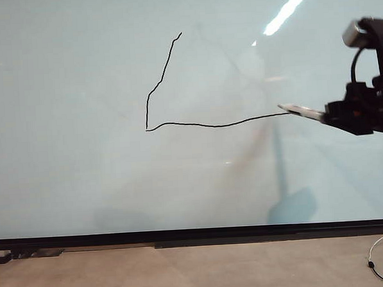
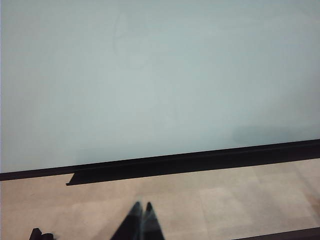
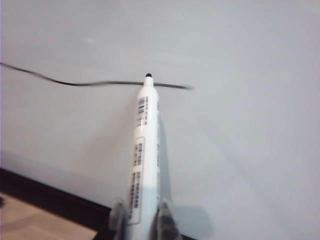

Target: Pick up the pen on the shelf to the right of the whiteboard and draw a triangle.

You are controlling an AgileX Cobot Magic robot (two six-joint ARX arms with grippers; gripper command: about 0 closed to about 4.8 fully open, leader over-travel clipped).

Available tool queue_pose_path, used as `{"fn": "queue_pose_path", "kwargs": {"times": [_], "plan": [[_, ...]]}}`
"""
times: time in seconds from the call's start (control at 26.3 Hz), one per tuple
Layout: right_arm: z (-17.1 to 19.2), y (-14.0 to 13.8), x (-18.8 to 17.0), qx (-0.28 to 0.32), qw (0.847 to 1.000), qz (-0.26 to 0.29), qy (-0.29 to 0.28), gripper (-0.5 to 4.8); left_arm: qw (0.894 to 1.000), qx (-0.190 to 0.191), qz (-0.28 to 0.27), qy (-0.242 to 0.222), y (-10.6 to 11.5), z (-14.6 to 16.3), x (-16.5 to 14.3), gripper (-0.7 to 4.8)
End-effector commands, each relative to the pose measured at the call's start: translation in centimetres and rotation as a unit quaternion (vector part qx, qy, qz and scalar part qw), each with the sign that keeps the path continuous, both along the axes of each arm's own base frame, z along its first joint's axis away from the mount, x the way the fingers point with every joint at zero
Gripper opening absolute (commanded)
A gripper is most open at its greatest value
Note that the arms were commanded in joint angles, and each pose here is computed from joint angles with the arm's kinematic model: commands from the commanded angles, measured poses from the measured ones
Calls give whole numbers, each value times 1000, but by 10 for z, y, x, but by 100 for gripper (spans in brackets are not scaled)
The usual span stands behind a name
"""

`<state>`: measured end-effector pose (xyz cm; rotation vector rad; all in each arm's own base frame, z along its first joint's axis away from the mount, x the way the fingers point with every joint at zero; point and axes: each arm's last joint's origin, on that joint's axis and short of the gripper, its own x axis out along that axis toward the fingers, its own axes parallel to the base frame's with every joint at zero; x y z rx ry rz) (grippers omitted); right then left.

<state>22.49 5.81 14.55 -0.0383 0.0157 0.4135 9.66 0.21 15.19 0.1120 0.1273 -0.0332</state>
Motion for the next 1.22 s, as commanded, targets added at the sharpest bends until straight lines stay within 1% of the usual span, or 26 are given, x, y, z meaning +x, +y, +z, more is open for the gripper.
{"fn": "queue_pose_path", "kwargs": {"times": [0.04, 0.11, 0.23, 0.27, 0.34, 0.49, 0.61, 0.72, 0.95, 1.22], "plan": [[9, 11, -13, 11, 999, 17, -32, -5, 1000, 1, 0, -5, 0, 2, 0, -5], [15, 21, -19, 16, 998, 45, -46, -6, 1000, 1, 0, -5, 0, 2, 0, -5], [26, 33, -19, 25, 995, 73, -69, -5, 1000, 1, 0, -5, 0, 2, 0, -5], [37, 43, -11, 28, 992, 96, -78, -5, 1000, 1, 0, -5, 0, 2, 0, -5], [52, 56, 2, 7, 989, 117, -88, -5, 1000, 1, 0, -5, 0, 2, 0, -5], [74, 67, 17, -14, 985, 131, -108, -5, 1000, 1, 0, -5, 0, 2, 0, -5], [81, 70, 24, -23, 984, 131, -116, -5, 1000, 1, 0, -5, 0, 2, 0, -5], [82, 74, 29, -23, 982, 147, -117, -5, 1000, 1, 0, -5, 0, 2, 0, -5], [79, 81, 44, -25, 982, 148, -112, -5, 1000, 1, 0, -5, 0, 2, 0, -5], [92, 85, 51, -19, 979, 151, -133, -5, 1000, 1, 0, -5, 0, 2, 0, -5]]}}
